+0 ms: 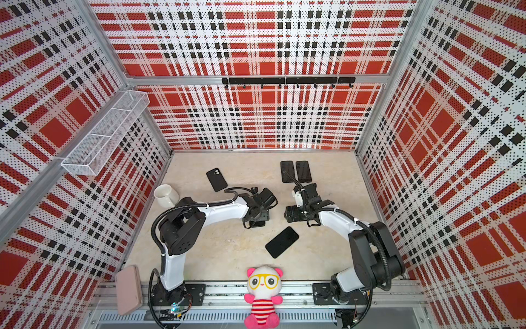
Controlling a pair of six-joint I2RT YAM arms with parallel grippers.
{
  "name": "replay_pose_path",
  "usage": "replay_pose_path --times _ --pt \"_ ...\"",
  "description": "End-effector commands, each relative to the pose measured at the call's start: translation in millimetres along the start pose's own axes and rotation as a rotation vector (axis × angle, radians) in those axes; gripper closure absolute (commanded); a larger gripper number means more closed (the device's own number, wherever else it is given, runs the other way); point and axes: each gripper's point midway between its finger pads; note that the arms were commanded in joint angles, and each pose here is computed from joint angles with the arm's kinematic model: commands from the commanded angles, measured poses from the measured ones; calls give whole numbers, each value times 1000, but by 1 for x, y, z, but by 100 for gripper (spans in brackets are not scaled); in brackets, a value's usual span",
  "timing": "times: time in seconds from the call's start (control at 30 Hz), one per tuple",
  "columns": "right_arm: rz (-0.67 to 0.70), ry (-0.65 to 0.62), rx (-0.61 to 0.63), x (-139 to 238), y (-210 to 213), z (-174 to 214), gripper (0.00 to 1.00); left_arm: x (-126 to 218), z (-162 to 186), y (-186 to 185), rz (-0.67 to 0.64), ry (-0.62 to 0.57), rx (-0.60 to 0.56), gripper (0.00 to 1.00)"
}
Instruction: Put the phone into the phone case
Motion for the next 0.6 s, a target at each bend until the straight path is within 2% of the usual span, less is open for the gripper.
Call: replay_pose_path --times 0.0,0.23,0.57 --pt "9 -43 8 10 -3 -8 21 -1 -23 -10 30 -32 -15 27" --pt "23 -72 3 17 -5 -10 22 -1 -86 -13 45 -119 -15 28" --pt "41 -58 -5 15 -12 -2 22 -38 -192 -24 107 -241 -4 31"
Point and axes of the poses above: each gripper's point midway between its finger pads, its own x axis back along the fingers, its own y axis along the line the jaws close on, z = x × y, and after that the axes turned 9 degrees about -x, right-handed
